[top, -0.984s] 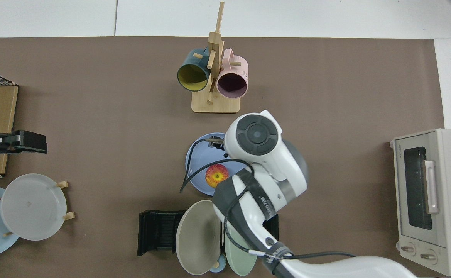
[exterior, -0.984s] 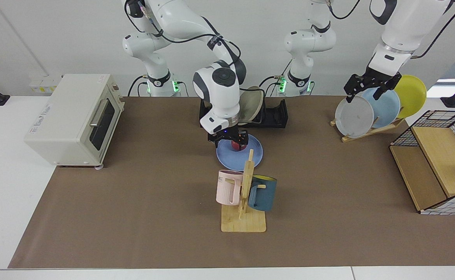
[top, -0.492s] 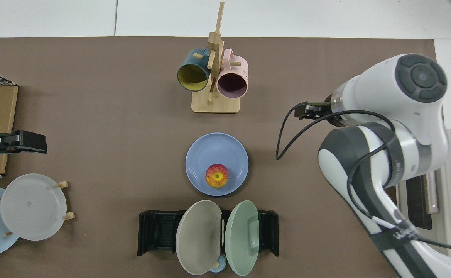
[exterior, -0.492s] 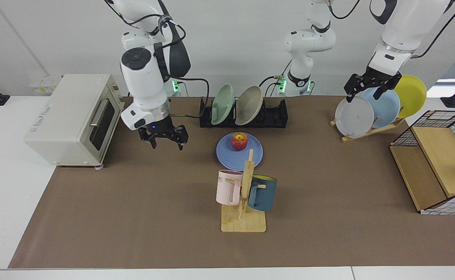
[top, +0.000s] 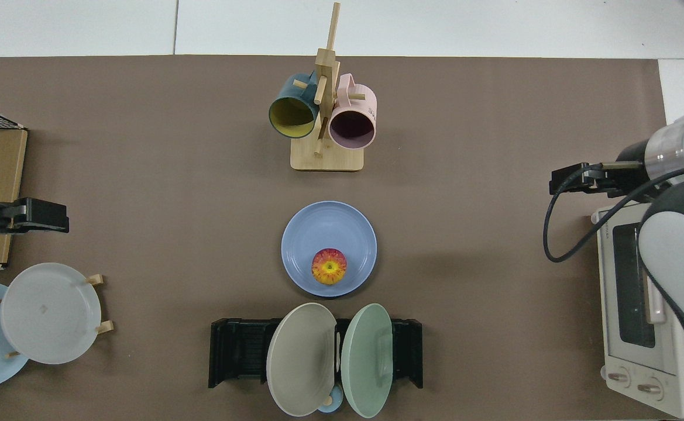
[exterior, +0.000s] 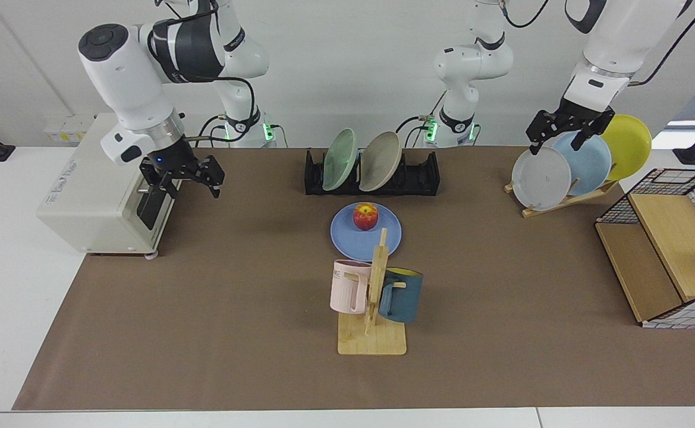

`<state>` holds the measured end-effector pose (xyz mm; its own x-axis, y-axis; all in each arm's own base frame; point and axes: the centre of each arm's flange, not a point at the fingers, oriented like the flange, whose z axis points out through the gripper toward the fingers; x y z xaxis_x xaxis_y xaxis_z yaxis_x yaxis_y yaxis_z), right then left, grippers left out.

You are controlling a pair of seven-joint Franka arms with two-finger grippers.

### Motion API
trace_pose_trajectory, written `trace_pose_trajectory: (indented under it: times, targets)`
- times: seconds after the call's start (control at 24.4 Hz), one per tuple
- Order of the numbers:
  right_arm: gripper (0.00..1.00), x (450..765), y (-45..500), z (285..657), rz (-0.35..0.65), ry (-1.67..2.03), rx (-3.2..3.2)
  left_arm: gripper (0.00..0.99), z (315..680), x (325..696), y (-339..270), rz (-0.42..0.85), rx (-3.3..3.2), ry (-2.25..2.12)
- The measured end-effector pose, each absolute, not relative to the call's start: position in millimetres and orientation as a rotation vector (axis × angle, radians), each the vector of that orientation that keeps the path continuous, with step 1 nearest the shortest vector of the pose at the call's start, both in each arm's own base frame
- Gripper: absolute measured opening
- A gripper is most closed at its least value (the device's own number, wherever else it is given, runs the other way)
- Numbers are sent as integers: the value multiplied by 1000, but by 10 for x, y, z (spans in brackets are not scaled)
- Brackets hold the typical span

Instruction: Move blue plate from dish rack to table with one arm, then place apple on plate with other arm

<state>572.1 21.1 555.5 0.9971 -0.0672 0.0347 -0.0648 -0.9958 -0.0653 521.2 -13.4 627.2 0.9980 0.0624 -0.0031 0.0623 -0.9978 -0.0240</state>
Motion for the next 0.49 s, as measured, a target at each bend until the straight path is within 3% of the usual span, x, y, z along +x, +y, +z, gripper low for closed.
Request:
trace_pose_trajectory:
  times: [0.49]
  targets:
    - [1000, 5692, 219, 5640, -38, 73, -3124, 991, 6300, 5198, -135, -3, -3116, -97]
